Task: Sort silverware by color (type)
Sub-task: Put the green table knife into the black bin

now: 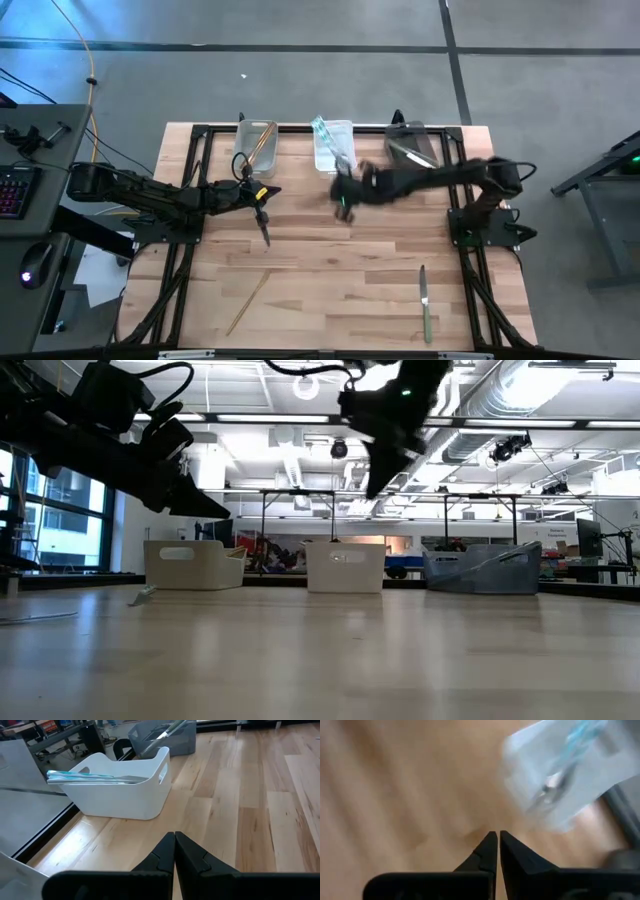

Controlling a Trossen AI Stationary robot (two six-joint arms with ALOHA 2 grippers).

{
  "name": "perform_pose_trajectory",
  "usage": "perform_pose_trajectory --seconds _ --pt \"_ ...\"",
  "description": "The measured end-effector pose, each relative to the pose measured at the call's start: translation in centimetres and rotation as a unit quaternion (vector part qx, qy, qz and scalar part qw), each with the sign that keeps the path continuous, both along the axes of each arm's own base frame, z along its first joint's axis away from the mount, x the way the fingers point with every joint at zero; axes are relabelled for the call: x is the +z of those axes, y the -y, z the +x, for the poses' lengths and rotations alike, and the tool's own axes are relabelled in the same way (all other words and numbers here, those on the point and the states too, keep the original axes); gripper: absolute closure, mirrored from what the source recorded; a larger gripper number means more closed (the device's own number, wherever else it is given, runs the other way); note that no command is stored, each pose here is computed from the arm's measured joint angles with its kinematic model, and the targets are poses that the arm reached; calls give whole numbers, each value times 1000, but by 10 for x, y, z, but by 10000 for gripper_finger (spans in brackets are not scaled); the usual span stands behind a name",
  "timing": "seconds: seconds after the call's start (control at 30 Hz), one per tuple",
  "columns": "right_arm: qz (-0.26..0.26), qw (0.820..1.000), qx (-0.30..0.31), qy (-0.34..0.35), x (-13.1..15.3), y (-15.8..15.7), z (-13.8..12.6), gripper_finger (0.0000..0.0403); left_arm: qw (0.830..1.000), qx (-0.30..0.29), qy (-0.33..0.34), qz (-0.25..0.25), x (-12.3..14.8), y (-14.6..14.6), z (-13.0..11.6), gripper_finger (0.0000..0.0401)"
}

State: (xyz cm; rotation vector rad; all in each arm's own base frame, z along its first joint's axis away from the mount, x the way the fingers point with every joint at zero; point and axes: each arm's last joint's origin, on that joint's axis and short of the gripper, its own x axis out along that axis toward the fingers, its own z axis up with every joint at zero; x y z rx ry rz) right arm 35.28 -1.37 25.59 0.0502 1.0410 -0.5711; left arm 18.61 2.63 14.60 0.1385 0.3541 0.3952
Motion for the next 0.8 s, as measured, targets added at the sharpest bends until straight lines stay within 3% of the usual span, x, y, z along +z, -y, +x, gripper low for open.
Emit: perform_pose_trajectory --seconds 0.17,0.33,0.6,0.8 --pt "37 999 27 9 -37 -69 -15 402 1000 0 0 -1 0 0 0 401" --pt "119 993 17 18 -65 -130 -43 403 1000 -1 0 -2 0 0 0 401" --pt "258 961 -94 -38 -76 -209 -103 402 1000 -1 1 -2 0 0 0 401" --pt "347 915 -202 -41 -76 -256 -142 400 1000 -1 0 -2 0 0 0 401"
